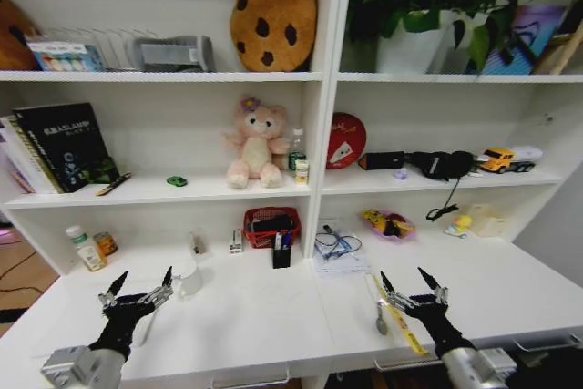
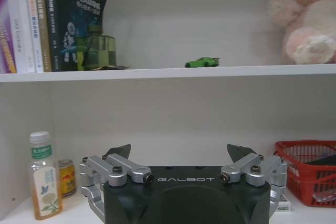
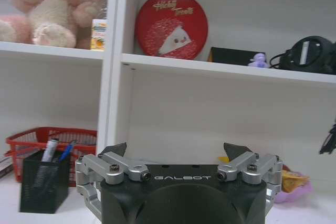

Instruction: Organize the objects on the table.

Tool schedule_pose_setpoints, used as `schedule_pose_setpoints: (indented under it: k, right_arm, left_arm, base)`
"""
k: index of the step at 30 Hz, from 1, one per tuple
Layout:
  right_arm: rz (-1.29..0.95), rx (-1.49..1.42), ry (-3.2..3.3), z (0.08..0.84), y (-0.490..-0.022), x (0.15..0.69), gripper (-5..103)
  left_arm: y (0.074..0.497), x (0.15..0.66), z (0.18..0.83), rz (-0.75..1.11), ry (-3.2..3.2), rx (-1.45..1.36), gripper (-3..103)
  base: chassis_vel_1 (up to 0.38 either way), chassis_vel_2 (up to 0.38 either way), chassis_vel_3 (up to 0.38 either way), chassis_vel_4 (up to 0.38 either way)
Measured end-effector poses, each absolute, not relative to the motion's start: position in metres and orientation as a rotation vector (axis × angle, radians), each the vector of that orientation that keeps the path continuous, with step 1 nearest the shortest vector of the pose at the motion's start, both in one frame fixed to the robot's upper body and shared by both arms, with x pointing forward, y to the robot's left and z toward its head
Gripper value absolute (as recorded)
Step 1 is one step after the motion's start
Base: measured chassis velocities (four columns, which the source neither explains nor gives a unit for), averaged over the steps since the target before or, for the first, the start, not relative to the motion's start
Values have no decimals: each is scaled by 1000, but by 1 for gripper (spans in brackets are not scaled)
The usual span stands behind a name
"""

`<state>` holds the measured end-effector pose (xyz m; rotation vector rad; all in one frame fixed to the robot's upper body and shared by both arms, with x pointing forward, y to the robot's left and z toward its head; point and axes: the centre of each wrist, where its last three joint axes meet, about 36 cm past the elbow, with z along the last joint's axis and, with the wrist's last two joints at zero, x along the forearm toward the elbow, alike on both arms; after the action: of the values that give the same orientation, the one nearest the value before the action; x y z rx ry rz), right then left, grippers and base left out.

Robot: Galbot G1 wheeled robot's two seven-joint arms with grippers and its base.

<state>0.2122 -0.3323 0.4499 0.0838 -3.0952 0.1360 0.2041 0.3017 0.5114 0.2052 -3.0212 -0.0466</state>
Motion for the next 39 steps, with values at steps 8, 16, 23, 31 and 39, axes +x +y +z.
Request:
schedule_pose_setpoints:
  k: [8, 16, 23, 31, 39]
  right_arm:
    - [135, 84, -3095, 450, -332, 212, 100]
    - [135, 83, -3094, 450, -332, 212, 100]
    - [135, 84, -3095, 450, -332, 212, 100]
    - [135, 84, -3094, 450, -332, 212, 100]
    - [135, 83, -3094, 450, -332, 212, 100]
  left_arm:
    - [302, 204, 511, -47, -3021, 207, 100]
    - [302, 204, 511, -47, -3021, 206, 100]
    - [302, 204, 511, -47, -3021, 208, 100]
    - [302, 204, 511, -47, -3021, 208, 100]
    - [302, 204, 511, -46, -3021, 206, 100]
  base:
    - [352, 372, -362, -361]
    - [347, 358, -363, -353]
    - [312, 287, -288, -299]
    - [70, 26, -47, -74]
    - [-65, -44, 42, 28]
